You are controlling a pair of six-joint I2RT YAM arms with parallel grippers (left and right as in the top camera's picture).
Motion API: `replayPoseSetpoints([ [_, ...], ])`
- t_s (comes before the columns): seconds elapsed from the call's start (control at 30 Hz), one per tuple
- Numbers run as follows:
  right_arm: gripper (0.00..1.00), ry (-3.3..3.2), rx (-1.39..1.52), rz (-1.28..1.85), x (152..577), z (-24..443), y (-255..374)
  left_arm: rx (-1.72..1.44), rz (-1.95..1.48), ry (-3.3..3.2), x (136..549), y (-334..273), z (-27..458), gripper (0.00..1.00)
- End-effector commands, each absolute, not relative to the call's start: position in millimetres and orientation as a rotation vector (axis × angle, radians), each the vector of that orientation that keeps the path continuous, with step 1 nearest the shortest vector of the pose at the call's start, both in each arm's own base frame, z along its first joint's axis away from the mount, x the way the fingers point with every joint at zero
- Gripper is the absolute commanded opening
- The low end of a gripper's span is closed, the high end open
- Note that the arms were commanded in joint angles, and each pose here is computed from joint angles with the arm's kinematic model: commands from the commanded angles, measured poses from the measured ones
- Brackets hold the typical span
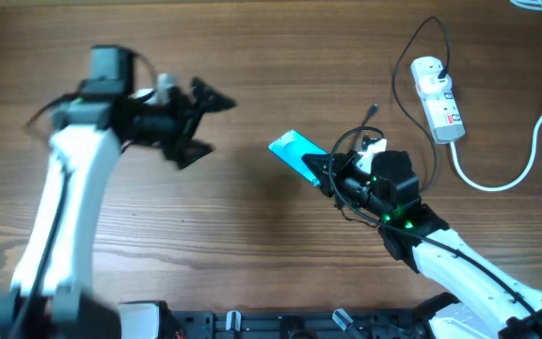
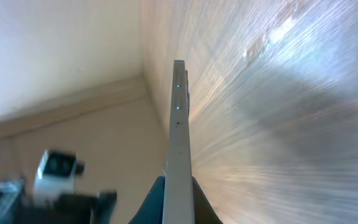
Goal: Plug charger to phone and switch on socket
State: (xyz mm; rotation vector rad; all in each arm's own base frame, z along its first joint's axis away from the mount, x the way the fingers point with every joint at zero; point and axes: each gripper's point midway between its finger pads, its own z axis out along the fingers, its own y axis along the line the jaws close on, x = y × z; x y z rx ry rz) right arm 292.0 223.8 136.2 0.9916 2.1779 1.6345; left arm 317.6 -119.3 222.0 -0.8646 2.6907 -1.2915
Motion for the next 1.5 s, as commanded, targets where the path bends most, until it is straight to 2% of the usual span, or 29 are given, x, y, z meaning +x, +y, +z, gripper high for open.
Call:
replayPoseSetpoints([
  [0.0, 0.04, 2.299, 1.142, 1.944, 260.7, 155.4, 249.1, -0.826, -0.771, 2.588, 293.9, -56.9, 239.8, 1.0],
  [0.1, 0.04, 2.371, 1.361, 2.078, 243.4, 160.3, 256.5, -0.799, -0.677, 2.483, 272.0, -44.2, 266.7, 1.0],
  [0.2, 0.04, 2.331, 1.33, 2.093, 248.5, 165.9, 256.4, -0.756, -0.697, 2.392, 253.9, -45.2, 290.9, 1.0],
  [0.27, 0.04, 2.278, 1.265, 2.13, 253.7, 176.8, 257.0, -0.758, -0.705, 2.399, 246.3, -46.7, 290.4, 1.0],
  [0.43, 0.04, 2.242, 1.246, 2.138, 257.9, 181.3, 256.4, -0.928, -0.992, 2.589, 237.7, -86.4, 239.4, 1.0],
  [0.53, 0.05, 2.264, 1.285, 2.114, 256.4, 175.1, 255.7, -1.145, -1.197, 2.662, 235.8, -119.5, 207.0, 1.0],
  [0.7, 0.05, 2.301, 1.356, 2.07, 253.4, 164.1, 254.2, -1.194, -1.248, 2.631, 251.9, -154.3, 197.4, 1.0],
  [0.9, 0.05, 2.308, 1.35, 2.075, 252.2, 164.4, 254.8, -1.194, -1.067, 2.696, 252.8, -187.7, 170.9, 0.99],
  [1.13, 0.06, 2.328, 1.338, 2.087, 249.1, 165.2, 256.0, -1.297, -1.07, 2.768, 258.0, -231.7, 140.1, 0.81],
  [1.3, 0.06, 2.335, 1.333, 2.092, 247.8, 165.5, 256.4, -1.326, -1.111, 2.713, 267.2, -235.0, 145.2, 0.46],
  [1.37, 0.06, 2.338, 1.33, 2.094, 247.3, 165.6, 256.7, -1.345, -1.13, 2.694, 270.0, -236.6, 147.3, 0.41],
  [1.47, 0.06, 2.338, 1.33, 2.094, 247.3, 165.6, 256.7, -1.336, -1.14, 2.688, 271.4, -237.7, 148.5, 0.41],
])
